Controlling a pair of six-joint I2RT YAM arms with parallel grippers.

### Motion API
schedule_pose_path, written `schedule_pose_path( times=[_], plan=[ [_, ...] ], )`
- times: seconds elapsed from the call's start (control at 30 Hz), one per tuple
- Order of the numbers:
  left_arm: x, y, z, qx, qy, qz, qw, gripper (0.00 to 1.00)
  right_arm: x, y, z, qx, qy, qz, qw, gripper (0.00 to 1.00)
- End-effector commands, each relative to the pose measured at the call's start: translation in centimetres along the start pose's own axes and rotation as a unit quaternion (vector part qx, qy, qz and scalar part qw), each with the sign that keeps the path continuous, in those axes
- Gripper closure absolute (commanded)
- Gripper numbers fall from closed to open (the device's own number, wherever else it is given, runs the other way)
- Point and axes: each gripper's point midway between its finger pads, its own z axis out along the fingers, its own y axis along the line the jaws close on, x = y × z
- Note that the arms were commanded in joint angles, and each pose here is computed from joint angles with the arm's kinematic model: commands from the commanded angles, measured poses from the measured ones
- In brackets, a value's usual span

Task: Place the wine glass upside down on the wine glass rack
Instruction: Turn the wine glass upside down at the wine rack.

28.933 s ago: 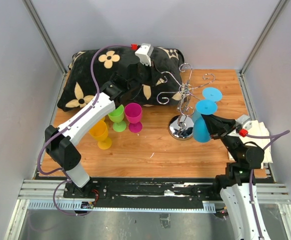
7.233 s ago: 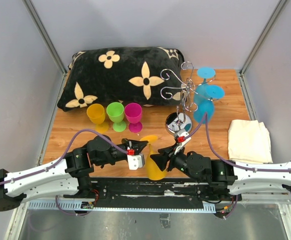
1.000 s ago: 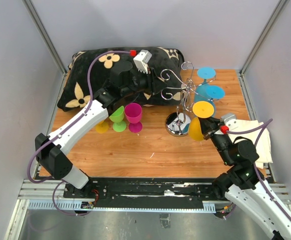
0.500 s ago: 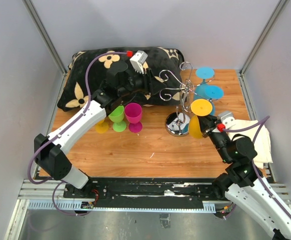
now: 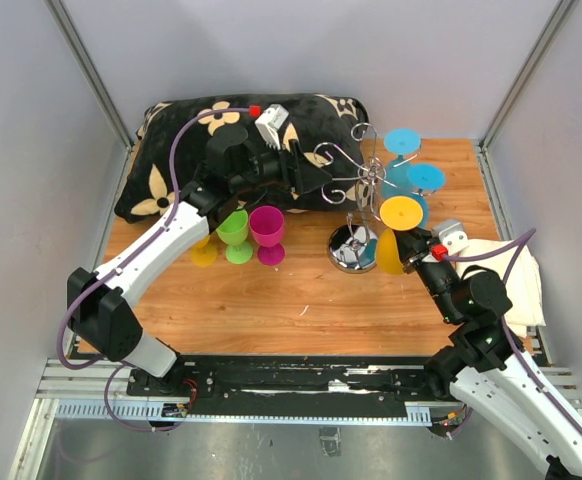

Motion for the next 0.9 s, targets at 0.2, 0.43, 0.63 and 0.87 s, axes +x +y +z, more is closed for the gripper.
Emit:
schedule_pose_path(
  times=[0.2,0.43,0.63,0.87],
  plan=[
    [-1.3,-3.4,-1.2,0.061,-0.015,0.003,0.998,0.31,-2.1,-0.9,-0.4,0.012,-0.03,-0.006,0.999,0.97],
    [-0.4,-2.7,-1.0,0.054,-0.009,-0.007,0.998,0.43,-1.8,-1.9,-0.8,0.04,-0.028,-0.012,0.999,0.98],
    [0.3,-2.1,-0.7,0.048,-0.001,-0.016,0.999,0.53,-1.0,-3.4,-0.6,0.082,-0.001,-0.023,0.996,0.99],
    [0.6,-1.8,-0.5,0.046,0.003,-0.018,0.999,0.66,-0.6,-2.7,0.7,0.061,0.015,-0.043,0.997,0.99]
  ],
)
